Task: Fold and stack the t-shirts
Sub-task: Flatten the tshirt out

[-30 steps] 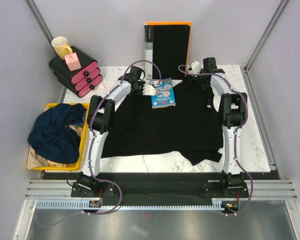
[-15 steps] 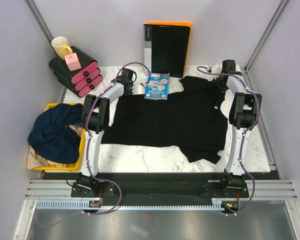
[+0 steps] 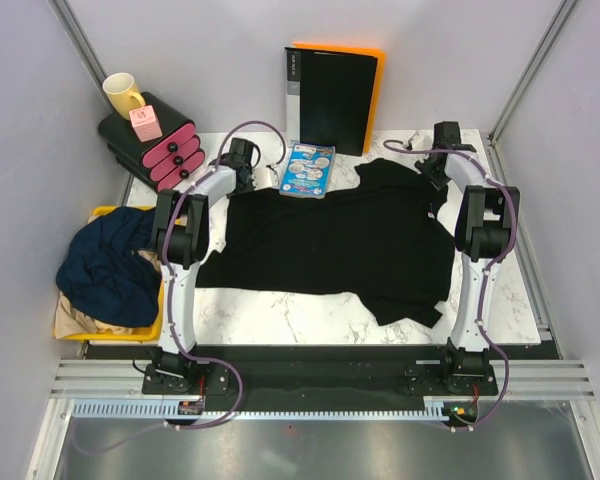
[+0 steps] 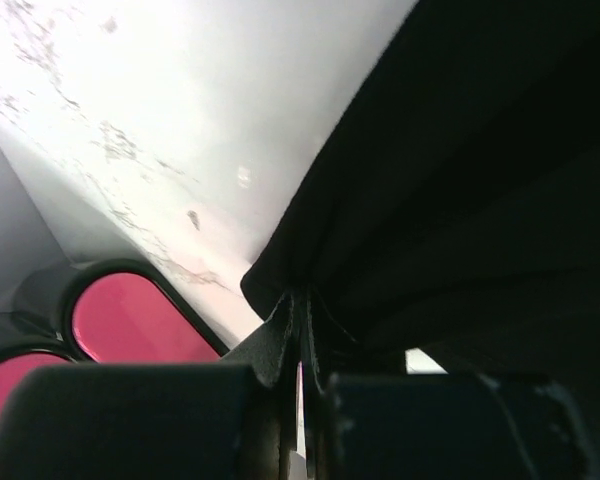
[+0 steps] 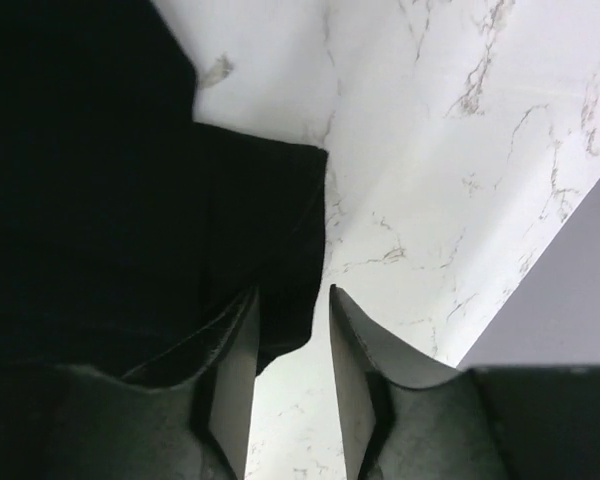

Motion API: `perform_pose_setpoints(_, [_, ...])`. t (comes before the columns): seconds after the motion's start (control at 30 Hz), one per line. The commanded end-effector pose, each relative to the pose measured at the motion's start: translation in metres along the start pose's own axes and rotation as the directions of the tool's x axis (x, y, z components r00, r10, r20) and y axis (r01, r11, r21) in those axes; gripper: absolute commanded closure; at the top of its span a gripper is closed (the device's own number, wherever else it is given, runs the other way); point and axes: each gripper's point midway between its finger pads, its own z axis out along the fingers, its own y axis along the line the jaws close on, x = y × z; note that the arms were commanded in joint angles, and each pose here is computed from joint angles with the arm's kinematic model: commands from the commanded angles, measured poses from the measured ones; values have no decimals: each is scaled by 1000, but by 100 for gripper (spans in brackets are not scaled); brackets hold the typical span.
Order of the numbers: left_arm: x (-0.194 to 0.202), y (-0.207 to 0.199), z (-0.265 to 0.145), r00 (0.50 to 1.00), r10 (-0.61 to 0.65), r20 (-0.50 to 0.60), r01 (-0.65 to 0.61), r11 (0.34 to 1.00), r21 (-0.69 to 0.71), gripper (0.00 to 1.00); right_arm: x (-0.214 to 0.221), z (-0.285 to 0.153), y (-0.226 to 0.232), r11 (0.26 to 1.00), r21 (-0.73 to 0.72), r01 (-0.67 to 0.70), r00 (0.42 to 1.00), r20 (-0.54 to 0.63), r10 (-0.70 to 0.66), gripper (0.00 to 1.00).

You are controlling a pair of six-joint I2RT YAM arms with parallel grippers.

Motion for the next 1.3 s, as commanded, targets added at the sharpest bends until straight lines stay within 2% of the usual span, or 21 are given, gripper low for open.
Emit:
perform_pose_setpoints(0.0, [-8, 4, -32, 995, -76, 70, 77, 997, -4, 98, -39, -46, -6, 999, 29, 24, 994, 106, -27, 55])
perform_pose_setpoints(0.07, [-18, 15, -49, 991, -73, 116, 78, 996, -42, 95, -45, -58, -9, 999, 44, 28, 991, 131, -33, 51])
perform_pose_setpoints(0.1, [-19, 17, -52, 989, -76, 130, 84, 995, -57, 85, -57, -64, 0, 998, 43, 47, 987, 148, -53, 50])
perform_pose_setpoints(0.17, [-24, 24, -62, 984, -88, 155, 102, 991, -82, 76, -67, -78, -4, 997, 64, 45, 982, 178, -55, 48])
perform_pose_setpoints(0.3, [-25, 48, -91, 970, -139, 199, 174, 970, -169, 70, -85, -109, -1, 997, 58, 57, 966, 248, -70, 48])
perform_pose_setpoints(0.4, [-27, 52, -106, 957, -153, 246, 205, 958, -200, 65, -83, -132, 24, 983, -15, 183, 943, 284, -172, 54])
perform_pose_setpoints(0.43, [-29, 55, -119, 952, -140, 272, 201, 956, -212, 64, -76, -138, 42, 960, -79, 269, 927, 291, -236, 56])
perform_pose_setpoints(0.47, [-33, 50, -125, 945, -121, 305, 185, 964, -189, 64, -70, -150, 51, 944, -107, 313, 916, 297, -270, 69])
perform_pose_setpoints(0.5, [-33, 33, -123, 944, -103, 312, 156, 976, -150, 75, -64, -155, 61, 925, -139, 353, 907, 296, -301, 79])
perform_pose_setpoints(0.53, [-33, 31, -141, 937, -68, 344, 126, 981, -150, 88, -49, -160, 75, 885, -194, 423, 889, 279, -363, 92])
perform_pose_setpoints(0.57, [-37, 6, -142, 923, -41, 382, 70, 996, -63, 98, -38, -166, 87, 857, -241, 456, 878, 279, -389, 100])
perform_pose_setpoints(0.63, [-34, -32, -141, 918, 19, 396, -30, 999, 21, 98, -14, -174, 112, 791, -341, 508, 860, 248, -446, 100])
perform_pose_setpoints(0.73, [-25, -93, -149, 901, 63, 428, -153, 972, 180, 98, 14, -180, 141, 705, -443, 554, 830, 223, -511, 100])
perform_pose_setpoints(0.9, [-20, -153, -157, 879, 40, 475, -229, 910, 345, 98, 38, -173, 186, 617, -550, 563, 808, 209, -551, 100])
perform_pose_setpoints(1.03, [-25, -173, -147, 881, 22, 473, -242, 879, 410, 98, 34, -159, 210, 592, -582, 557, 805, 203, -558, 100])
perform_pose_setpoints(1.27, [-30, -175, -110, 913, 38, 406, -232, 866, 442, 98, 22, -140, 238, 554, -611, 566, 787, 200, -584, 100])
